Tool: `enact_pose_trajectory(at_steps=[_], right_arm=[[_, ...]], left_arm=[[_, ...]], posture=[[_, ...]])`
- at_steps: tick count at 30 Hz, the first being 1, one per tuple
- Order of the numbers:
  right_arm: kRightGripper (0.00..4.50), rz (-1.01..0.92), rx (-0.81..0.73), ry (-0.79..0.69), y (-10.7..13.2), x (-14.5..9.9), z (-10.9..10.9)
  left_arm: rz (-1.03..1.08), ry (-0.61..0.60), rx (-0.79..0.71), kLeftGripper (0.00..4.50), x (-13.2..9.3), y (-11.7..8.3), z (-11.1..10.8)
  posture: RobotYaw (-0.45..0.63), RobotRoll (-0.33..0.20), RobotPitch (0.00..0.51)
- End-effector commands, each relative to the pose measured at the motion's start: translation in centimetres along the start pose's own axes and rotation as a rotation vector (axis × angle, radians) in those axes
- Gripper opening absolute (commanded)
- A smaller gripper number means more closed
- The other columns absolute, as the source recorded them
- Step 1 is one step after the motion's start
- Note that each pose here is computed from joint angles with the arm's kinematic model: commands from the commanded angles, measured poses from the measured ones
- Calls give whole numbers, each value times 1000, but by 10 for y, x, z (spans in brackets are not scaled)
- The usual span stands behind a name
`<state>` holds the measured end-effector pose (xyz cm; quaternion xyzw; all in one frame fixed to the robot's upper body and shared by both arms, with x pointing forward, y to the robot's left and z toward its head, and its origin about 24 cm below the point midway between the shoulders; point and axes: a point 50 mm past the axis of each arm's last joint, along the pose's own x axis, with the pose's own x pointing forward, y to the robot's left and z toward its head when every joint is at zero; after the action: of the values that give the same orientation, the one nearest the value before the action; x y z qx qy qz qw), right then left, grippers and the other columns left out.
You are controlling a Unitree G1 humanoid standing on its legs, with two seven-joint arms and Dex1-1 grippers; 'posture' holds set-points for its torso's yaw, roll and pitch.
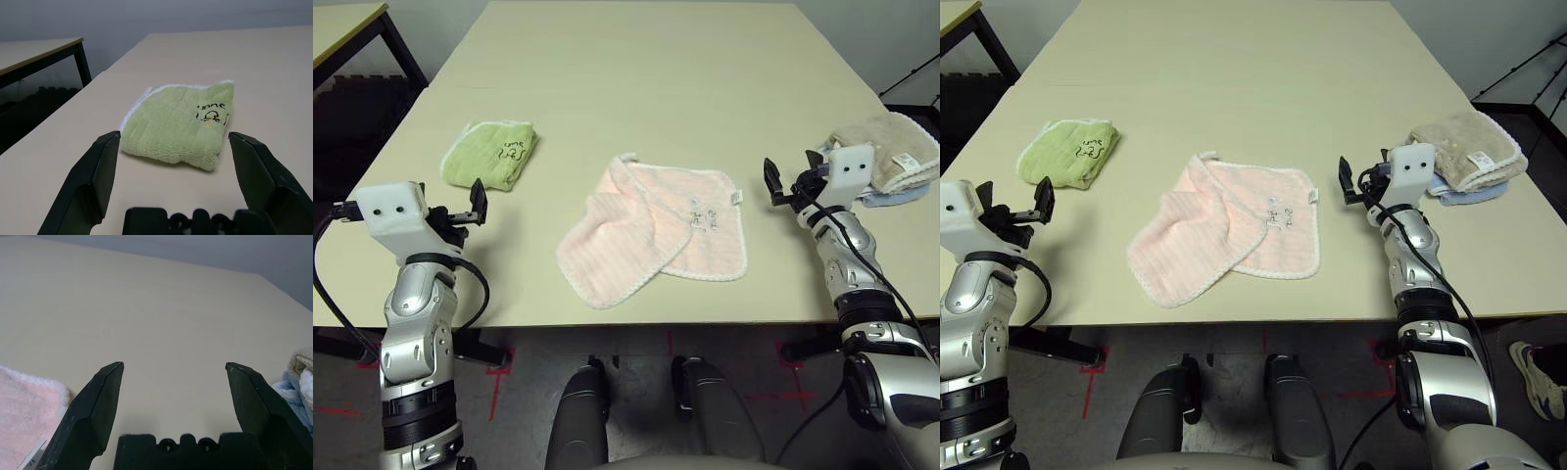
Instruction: Fold the towel and set it aside.
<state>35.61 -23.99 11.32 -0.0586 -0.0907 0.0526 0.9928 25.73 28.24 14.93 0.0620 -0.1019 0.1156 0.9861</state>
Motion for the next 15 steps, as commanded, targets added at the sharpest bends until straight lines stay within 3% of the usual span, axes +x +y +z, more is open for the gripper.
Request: enact_pose_trajectory(at_steps=[1, 15], right_arm=[[4492, -7, -1, 11, -3, -3, -5], [4492, -50, -14, 14, -9, -8, -8]], left_arm=[[-4, -1, 18, 4500, 0, 2, 0], [-11, 13, 8, 4500, -1, -1, -3]], posture=[[-83, 0, 117], [-91, 0, 121]])
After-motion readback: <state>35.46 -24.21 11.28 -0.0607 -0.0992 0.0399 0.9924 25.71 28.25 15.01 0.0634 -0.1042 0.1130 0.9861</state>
